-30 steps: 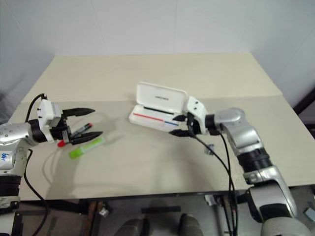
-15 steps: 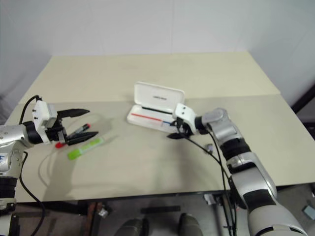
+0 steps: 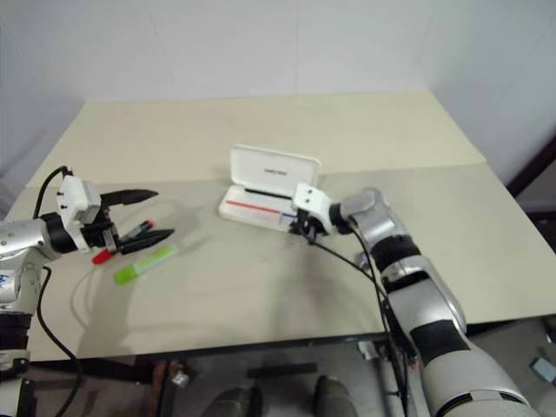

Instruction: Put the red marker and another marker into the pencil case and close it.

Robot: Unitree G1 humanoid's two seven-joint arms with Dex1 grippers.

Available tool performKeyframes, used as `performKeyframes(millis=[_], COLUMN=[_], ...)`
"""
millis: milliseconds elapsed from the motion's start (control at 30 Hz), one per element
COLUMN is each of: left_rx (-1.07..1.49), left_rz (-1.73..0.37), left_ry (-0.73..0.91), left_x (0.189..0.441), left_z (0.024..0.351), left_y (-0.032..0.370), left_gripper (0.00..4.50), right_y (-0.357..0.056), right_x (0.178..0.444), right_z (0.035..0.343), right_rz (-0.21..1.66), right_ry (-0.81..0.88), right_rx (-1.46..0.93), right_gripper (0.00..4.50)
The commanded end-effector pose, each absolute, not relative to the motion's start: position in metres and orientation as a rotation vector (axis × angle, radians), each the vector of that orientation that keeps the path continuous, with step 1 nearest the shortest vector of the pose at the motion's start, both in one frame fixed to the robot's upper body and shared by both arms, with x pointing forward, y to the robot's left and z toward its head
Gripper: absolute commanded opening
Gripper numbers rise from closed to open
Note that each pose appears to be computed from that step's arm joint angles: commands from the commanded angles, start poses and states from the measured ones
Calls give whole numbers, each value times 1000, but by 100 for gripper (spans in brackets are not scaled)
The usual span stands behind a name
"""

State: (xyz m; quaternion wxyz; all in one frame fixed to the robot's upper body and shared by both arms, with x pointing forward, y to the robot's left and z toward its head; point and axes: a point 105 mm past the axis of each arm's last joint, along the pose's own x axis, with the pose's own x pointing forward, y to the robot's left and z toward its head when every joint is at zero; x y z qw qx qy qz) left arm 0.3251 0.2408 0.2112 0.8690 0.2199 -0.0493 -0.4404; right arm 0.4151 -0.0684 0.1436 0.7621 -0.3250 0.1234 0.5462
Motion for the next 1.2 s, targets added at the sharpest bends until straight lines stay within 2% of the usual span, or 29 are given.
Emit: performKeyframes(millis=[33, 233, 400, 533, 733, 867, 1200], left_rx=[499, 498, 500, 498, 480, 472, 396], left_rz=[-912, -906, -908, -908, -916, -942, -1092], left_ry=[-175, -181, -184, -181, -177, -174, -110], left_x=[324, 325, 325, 324, 322, 320, 294], left_z=[230, 232, 233, 230, 223, 217, 205], left_y=[238, 238, 238, 239, 236, 230, 215], left_gripper=[450, 450, 450, 450, 450, 450, 450], right_y=[-72, -72, -77, -87, -96, -99, -103], right_x=[419, 417, 396, 380, 349, 333, 330], right_z=[145, 152, 171, 176, 172, 159, 142], right_rz=[1165, 1189, 1354, 1416, 1478, 1508, 1524], right_ry=[273, 242, 152, 138, 137, 160, 184], right_rx=[-727, -733, -803, -829, -840, -847, -880], right_gripper=[5, 5, 5, 5, 5, 5, 5])
